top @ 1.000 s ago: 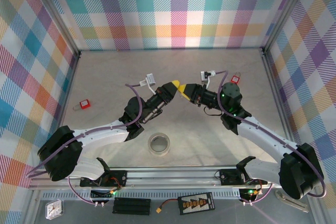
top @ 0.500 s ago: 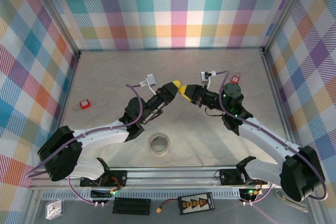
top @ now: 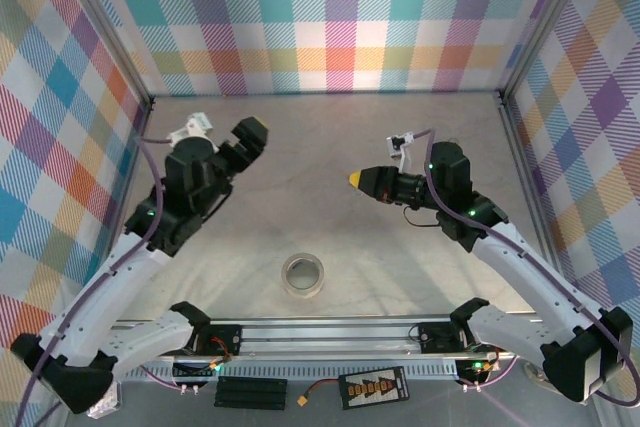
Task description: Unlock with the key
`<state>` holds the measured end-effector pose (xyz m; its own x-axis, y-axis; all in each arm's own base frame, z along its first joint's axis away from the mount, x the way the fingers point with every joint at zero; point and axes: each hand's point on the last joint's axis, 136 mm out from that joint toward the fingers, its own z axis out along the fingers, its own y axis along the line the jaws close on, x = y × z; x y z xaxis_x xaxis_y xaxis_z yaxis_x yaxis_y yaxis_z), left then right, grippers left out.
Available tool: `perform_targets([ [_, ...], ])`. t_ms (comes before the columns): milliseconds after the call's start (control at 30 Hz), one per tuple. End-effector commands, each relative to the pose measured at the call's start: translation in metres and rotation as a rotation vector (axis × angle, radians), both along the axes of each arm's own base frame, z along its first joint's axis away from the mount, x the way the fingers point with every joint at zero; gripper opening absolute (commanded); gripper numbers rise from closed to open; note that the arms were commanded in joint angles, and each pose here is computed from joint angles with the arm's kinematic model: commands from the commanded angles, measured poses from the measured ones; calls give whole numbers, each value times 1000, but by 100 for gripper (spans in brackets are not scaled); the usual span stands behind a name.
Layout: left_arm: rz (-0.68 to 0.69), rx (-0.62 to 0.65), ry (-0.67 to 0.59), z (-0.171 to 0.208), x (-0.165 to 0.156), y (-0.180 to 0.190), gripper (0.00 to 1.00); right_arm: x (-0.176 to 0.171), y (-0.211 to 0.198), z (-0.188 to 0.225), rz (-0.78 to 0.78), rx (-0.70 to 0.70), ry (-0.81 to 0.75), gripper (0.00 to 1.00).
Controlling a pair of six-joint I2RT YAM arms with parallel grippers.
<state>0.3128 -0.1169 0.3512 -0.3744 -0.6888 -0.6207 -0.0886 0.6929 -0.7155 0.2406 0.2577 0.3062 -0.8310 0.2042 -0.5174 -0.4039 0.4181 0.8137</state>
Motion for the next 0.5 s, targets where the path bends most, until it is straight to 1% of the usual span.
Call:
perform_targets([
  [0,11,290,386,-84,-33,53,100,-2,-3,-8,26,-117,-38,0],
  [100,74,355,486,-98,-33,90,100,-2,-3,-8,29,-129,-43,0],
  [167,86,384,540,-107,-28,105,100,-3,-3,-10,35,-135,-34,0],
  [233,110,409,620,-120,-24,122,100,-4,-3,-15,38,-144,-20,0],
  [300,155,437,706,-138,-15,144,100,-5,-4,-18,40,-151,-14,0],
  [367,191,505,777,-154,-7,165,100,-6,-4,-19,42,-150,-12,0],
  [467,218,530,906,-182,5,193,98,-9,-3,-22,54,-145,5,0],
])
